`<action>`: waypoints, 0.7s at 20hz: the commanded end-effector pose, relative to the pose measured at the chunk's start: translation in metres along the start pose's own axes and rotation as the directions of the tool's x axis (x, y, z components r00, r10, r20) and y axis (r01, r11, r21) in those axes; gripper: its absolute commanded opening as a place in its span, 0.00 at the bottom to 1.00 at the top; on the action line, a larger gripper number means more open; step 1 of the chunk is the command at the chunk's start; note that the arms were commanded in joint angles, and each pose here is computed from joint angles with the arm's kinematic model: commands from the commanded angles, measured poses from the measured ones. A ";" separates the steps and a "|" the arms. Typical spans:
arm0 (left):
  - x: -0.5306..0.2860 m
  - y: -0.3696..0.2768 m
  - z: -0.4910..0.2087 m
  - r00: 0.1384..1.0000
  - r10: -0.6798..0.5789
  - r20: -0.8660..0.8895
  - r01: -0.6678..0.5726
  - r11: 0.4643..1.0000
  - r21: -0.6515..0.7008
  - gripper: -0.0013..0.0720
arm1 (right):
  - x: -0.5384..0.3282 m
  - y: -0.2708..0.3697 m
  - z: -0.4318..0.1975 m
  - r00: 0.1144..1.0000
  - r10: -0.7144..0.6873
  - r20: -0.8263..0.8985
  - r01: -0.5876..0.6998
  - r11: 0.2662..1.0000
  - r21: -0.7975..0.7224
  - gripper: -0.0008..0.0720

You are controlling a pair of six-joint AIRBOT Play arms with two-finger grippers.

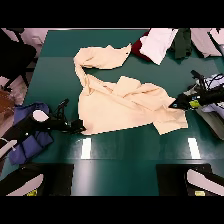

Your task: Fold the shirts.

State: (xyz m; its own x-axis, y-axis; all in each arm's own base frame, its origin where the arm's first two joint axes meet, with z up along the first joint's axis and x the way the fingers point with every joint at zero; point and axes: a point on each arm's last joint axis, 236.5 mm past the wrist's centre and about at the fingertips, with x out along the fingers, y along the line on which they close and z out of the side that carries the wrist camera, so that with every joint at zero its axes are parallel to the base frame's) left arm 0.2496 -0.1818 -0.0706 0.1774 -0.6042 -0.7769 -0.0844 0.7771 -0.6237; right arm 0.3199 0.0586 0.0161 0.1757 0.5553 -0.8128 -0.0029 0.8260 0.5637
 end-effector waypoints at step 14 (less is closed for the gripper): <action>-0.395 -0.275 0.093 0.627 -0.334 0.704 -0.175 0.820 0.545 0.05 | -0.286 0.178 0.039 0.576 0.210 0.790 0.140 0.927 -0.349 0.05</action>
State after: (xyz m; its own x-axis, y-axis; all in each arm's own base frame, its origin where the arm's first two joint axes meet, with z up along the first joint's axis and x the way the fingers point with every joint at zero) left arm 0.3180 -0.1679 0.3364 0.7298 -0.5927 -0.3406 0.4305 0.7856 -0.4445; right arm 0.3296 0.0310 0.2813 0.8110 0.4427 -0.3826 -0.2573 0.8571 0.4463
